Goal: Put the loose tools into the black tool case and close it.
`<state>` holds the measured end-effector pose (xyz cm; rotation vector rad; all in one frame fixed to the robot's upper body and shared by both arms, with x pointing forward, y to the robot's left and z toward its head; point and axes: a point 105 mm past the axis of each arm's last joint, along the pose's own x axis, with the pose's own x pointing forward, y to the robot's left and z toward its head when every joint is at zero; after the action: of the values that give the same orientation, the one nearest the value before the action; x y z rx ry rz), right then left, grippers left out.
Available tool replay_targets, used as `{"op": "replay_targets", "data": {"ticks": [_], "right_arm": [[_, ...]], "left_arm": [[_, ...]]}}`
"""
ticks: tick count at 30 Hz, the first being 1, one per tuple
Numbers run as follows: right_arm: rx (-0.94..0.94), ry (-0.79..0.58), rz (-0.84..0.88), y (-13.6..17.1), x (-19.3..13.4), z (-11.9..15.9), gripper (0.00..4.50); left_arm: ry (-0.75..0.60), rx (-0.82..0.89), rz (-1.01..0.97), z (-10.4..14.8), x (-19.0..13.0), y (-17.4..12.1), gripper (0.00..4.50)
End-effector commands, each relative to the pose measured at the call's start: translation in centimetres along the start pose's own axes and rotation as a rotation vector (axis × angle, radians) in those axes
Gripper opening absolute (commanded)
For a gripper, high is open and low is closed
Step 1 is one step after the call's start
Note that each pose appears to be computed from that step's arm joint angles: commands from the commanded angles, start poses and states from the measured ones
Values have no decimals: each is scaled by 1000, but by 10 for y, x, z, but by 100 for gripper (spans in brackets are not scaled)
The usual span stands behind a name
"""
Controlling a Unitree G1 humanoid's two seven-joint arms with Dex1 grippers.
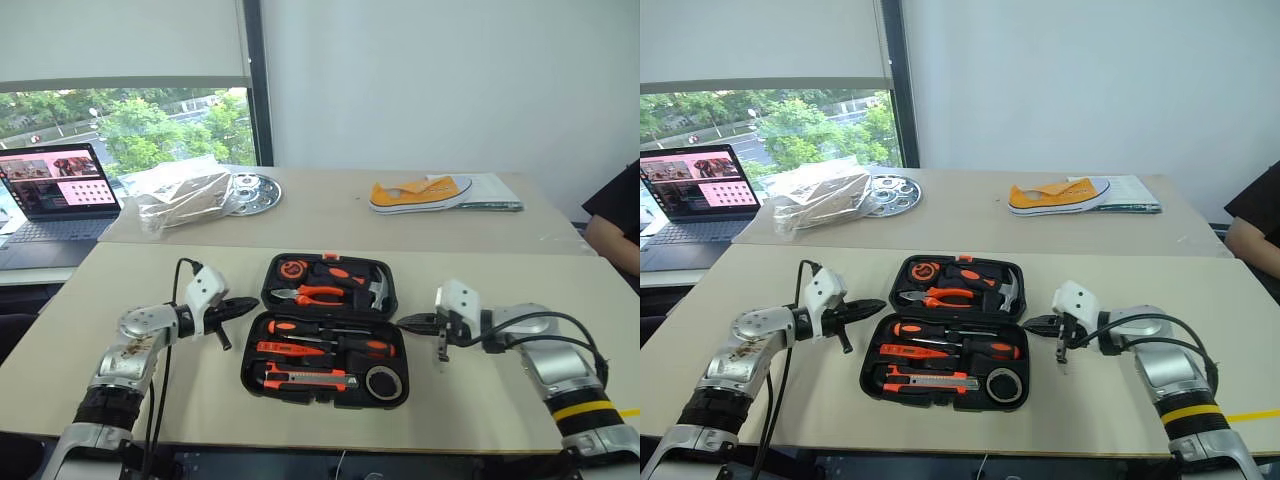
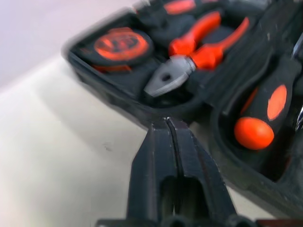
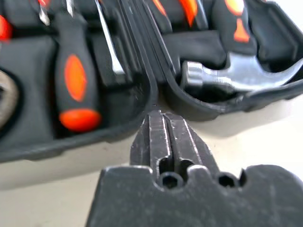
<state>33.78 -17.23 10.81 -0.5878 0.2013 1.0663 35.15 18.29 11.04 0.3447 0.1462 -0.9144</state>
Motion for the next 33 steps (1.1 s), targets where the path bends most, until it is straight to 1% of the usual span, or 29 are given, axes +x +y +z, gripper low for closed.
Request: {"op": "replay_targets", "data": {"ticks": [1, 7, 11, 14, 18, 20, 21, 22, 23, 24, 25, 26, 27, 28, 29, 30, 31, 32, 33], "right_arm": [[-53, -4, -42, -10, 5, 7, 1], [-59, -19, 23, 3, 14, 13, 1], [-61, -29, 67, 15, 12, 17, 1], [-55, -18, 60, 18, 9, 18, 1], [-32, 4, -12, 13, -2, 14, 1], [-15, -21, -104, 2, -19, 15, 1], [53, -29, -124, -2, -28, 15, 29], [107, -20, -110, -1, -33, 13, 58], [110, -35, -111, -3, -37, 16, 70], [123, -42, -103, -3, -41, 19, 108], [134, -60, -106, -5, -43, 24, 130], [153, -89, -124, -8, -45, 30, 174], [193, -110, -139, -12, -47, 36, 200], [260, -78, -166, -17, -48, 37, 245], [308, -47, -185, -20, -48, 37, 273], [353, 25, -174, -18, -47, 34, 308], [455, 114, -120, -11, -44, 30, 340], [519, 203, -88, -6, -42, 25, 374], [563, 255, -80, -5, -40, 23, 410]], "left_arm": [[-2, 19, -67, 8, 7, -8, 0], [-4, 4, -151, 9, 16, -27, 0], [-1, -9, -162, 8, 11, -34, 0], [20, -7, -145, 3, 4, -36, 0], [43, -28, -99, -3, -9, -32, 0], [1, -80, -41, 5, -23, -25, 0], [52, -105, -4, 0, -31, -20, 26], [105, -121, 33, -5, -36, -15, 52], [109, -165, 35, -3, -41, -13, 62], [98, -199, 23, 1, -45, -13, 103], [82, -236, 12, 6, -49, -12, 126], [72, -276, 3, 10, -52, -11, 170], [73, -314, 4, 13, -54, -8, 195], [99, -351, 8, 15, -56, -4, 238], [118, -376, 11, 16, -57, -1, 267], [147, -398, 18, 17, -56, 2, 302], [172, -455, 38, 18, -52, 8, 334], [199, -495, 43, 20, -47, 11, 334], [208, -531, 52, 23, -42, 15, 334]]}}
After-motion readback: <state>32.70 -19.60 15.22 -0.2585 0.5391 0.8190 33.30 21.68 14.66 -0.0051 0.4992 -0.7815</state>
